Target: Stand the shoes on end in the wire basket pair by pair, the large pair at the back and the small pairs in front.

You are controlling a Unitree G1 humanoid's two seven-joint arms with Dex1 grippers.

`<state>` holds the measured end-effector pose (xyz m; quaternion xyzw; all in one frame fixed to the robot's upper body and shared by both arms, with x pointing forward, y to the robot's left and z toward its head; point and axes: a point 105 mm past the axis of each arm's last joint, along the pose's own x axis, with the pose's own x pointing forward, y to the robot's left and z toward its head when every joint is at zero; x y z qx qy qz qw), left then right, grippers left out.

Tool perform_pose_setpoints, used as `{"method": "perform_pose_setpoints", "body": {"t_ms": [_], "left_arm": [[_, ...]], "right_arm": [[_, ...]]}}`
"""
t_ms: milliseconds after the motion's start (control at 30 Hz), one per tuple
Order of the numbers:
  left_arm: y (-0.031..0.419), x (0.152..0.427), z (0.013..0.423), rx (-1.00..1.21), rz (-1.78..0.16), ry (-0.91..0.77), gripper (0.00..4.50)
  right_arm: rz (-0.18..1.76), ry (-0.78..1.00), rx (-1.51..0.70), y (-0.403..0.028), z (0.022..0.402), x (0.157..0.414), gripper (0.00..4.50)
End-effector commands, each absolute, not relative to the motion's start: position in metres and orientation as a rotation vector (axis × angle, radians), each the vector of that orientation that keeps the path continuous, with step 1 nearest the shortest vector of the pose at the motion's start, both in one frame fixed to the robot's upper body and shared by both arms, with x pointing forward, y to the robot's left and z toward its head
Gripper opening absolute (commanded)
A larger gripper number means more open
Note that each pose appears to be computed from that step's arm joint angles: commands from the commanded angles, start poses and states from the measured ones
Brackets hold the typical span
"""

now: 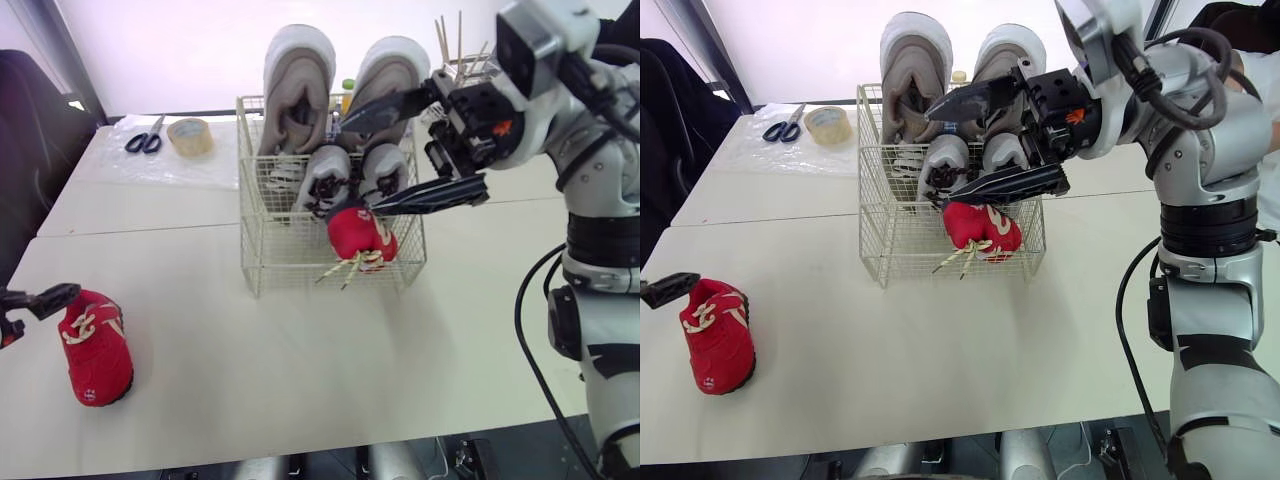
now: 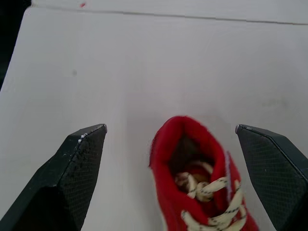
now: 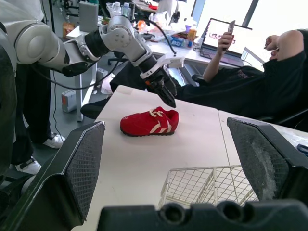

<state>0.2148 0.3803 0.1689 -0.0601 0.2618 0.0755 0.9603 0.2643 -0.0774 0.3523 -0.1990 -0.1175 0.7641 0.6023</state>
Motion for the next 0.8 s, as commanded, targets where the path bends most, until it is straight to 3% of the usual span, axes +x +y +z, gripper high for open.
{"method": "perform_pose_setpoints", "body": {"t_ms": [33,233,500,600,800], "left_arm": [[0.392,0.21,0.163,-0.145,0.207,0.537,4.5],[0.397,0.207,0.132,-0.201,0.22,0.602,4.5],[0.39,0.228,0.105,-0.233,0.171,0.635,4.5],[0.387,0.237,0.097,-0.237,0.155,0.652,3.68],[0.386,0.244,0.106,-0.231,0.139,0.618,0.73]], "right_arm": [[1.75,-0.322,-0.523,-0.078,0.364,0.258,4.44],[1.715,-0.32,-0.541,-0.081,0.364,0.258,4.44],[1.68,-0.316,-0.557,-0.084,0.365,0.258,4.44],[1.668,-0.312,-0.569,-0.084,0.365,0.259,4.5],[1.649,-0.305,-0.58,-0.087,0.366,0.261,4.5]]}}
